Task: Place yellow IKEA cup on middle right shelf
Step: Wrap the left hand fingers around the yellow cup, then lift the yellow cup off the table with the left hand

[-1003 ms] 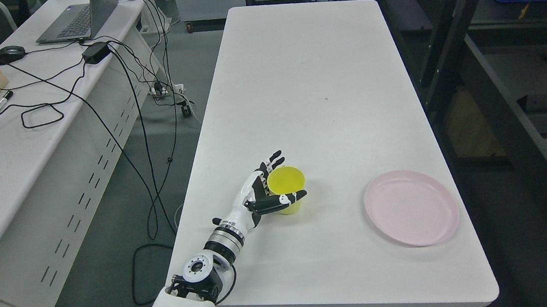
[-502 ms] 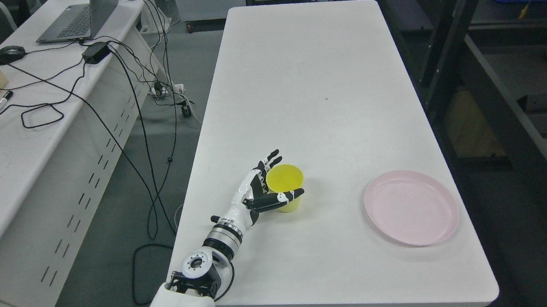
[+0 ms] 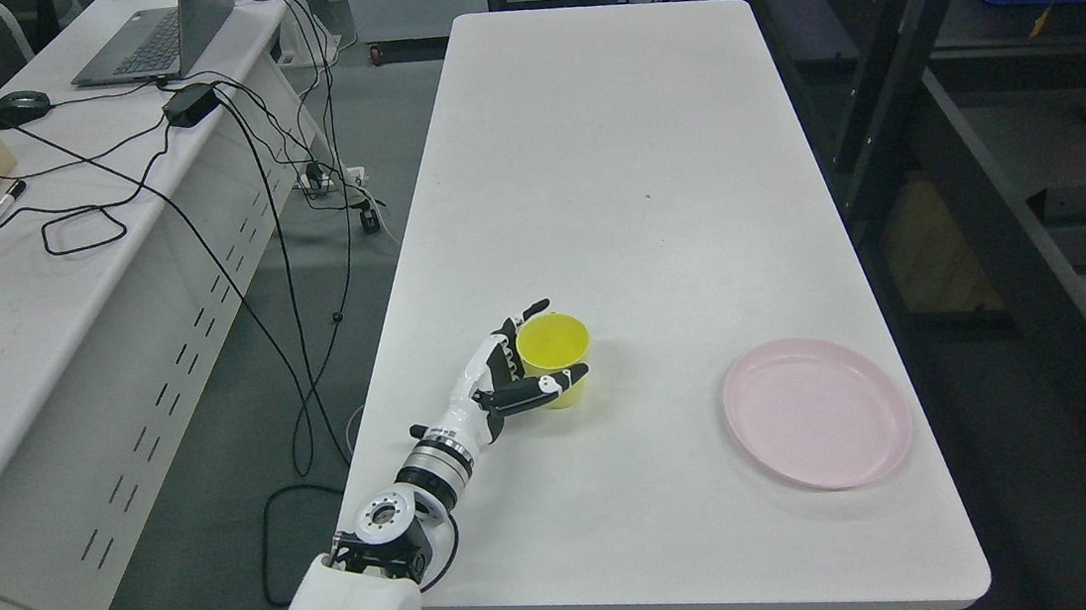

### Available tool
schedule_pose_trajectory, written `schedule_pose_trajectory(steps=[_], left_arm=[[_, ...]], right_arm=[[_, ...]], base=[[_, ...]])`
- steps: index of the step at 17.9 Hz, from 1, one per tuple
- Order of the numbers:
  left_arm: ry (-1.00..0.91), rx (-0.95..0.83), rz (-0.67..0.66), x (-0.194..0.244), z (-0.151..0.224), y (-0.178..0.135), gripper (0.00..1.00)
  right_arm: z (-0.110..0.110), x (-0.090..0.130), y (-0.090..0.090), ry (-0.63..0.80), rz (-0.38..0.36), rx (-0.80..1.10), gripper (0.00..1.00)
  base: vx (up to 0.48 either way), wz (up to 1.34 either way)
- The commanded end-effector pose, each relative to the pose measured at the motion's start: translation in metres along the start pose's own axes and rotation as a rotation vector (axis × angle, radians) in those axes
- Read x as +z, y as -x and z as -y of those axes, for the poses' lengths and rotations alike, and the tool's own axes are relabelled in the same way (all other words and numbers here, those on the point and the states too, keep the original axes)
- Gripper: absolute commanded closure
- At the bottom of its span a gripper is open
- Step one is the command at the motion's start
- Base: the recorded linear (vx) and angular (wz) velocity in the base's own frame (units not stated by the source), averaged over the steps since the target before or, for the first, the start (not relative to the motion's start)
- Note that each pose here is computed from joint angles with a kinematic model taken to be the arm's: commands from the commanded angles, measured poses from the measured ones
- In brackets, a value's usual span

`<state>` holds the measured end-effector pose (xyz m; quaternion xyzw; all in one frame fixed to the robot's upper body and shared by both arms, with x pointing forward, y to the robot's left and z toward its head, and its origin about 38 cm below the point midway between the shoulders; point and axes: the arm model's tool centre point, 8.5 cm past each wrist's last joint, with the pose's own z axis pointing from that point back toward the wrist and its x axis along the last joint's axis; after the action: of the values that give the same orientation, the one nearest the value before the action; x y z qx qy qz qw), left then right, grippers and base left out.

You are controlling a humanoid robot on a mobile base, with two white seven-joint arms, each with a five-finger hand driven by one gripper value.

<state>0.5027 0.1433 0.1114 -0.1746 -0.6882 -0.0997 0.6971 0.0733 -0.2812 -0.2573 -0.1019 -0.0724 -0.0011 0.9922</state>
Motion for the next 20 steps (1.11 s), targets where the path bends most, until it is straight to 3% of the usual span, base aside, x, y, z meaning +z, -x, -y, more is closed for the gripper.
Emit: schedule_pose_trajectory(steps=[1, 8, 15, 20], left_arm=[[-0.083, 0.021, 0.016, 0.006, -0.035, 0.000, 0.42], [-0.143, 0.020, 0.257, 0.030, -0.050, -0.028, 0.97], [-0.129, 0.017, 0.364, 0.080, -0.031, -0.031, 1.00], [-0.127, 0.016, 0.380, 0.085, -0.029, -0.035, 1.00]], right_arm=[[0.010, -0.001, 0.008, 0.012, -0.012, -0.004, 0.01], [0.010, -0.001, 0.009, 0.012, -0.014, -0.004, 0.01], [0.010, -0.001, 0.009, 0.012, -0.014, -0.004, 0.01], [0.010, -0.001, 0.009, 0.012, -0.014, -0.004, 0.01]], base=[[0.000, 0.00], [0.000, 0.00], [-0.002, 0.00], [-0.006, 0.00]])
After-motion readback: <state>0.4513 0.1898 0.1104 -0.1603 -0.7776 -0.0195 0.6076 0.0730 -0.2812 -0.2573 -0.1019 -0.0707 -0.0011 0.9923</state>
